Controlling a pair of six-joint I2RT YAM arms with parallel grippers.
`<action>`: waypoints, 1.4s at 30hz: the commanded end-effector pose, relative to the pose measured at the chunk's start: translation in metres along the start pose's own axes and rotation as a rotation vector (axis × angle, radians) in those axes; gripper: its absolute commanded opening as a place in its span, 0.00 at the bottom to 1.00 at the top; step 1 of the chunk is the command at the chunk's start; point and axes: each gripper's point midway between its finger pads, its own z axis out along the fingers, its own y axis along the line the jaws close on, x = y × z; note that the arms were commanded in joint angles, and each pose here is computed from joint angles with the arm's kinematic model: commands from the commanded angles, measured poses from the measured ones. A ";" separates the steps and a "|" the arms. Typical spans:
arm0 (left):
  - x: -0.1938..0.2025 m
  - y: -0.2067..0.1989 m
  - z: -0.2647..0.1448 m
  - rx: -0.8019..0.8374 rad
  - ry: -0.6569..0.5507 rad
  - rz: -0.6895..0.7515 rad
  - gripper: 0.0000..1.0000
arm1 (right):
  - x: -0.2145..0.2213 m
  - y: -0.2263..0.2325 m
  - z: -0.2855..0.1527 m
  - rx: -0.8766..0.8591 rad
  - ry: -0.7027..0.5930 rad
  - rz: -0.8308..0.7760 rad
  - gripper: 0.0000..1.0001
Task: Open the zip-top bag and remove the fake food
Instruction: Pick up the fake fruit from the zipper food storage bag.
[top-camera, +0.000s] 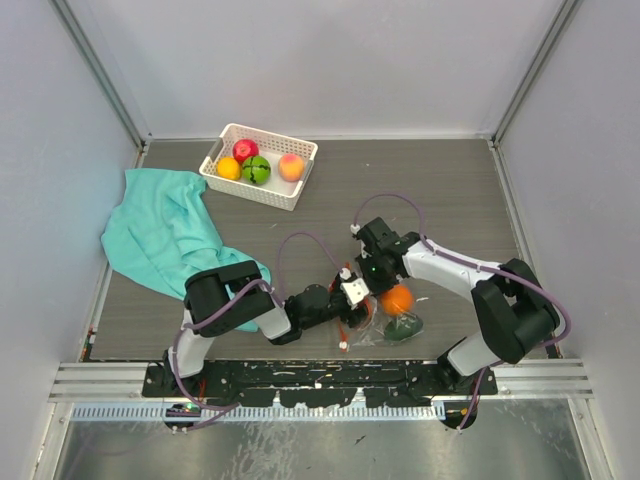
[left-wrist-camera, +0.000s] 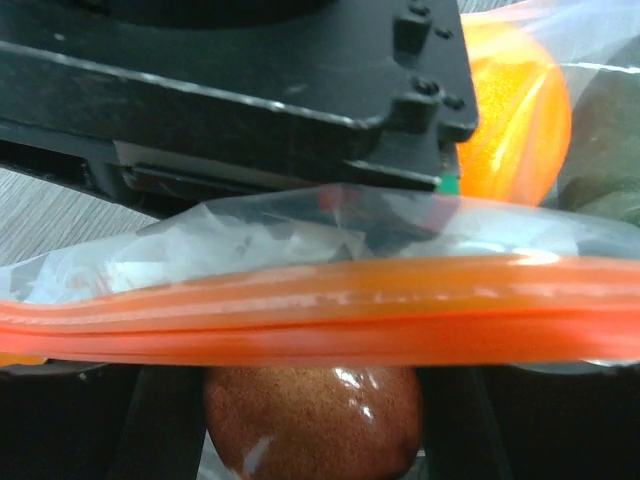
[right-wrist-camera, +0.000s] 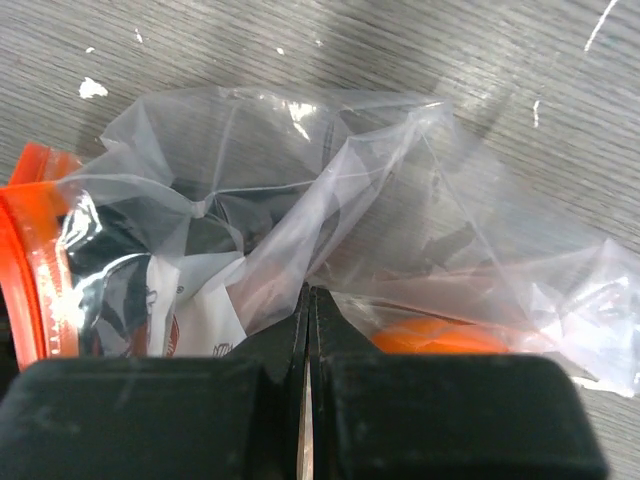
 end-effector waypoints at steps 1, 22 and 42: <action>-0.032 0.011 0.000 -0.059 -0.093 -0.026 0.66 | -0.011 0.021 -0.003 -0.106 -0.062 0.024 0.01; -0.048 0.016 -0.040 0.003 0.042 -0.694 0.33 | -0.015 0.011 0.001 -0.148 -0.188 0.185 0.01; -0.053 0.022 -0.087 0.025 0.394 -1.240 0.33 | -0.059 0.010 -0.046 -0.229 -0.455 0.217 0.02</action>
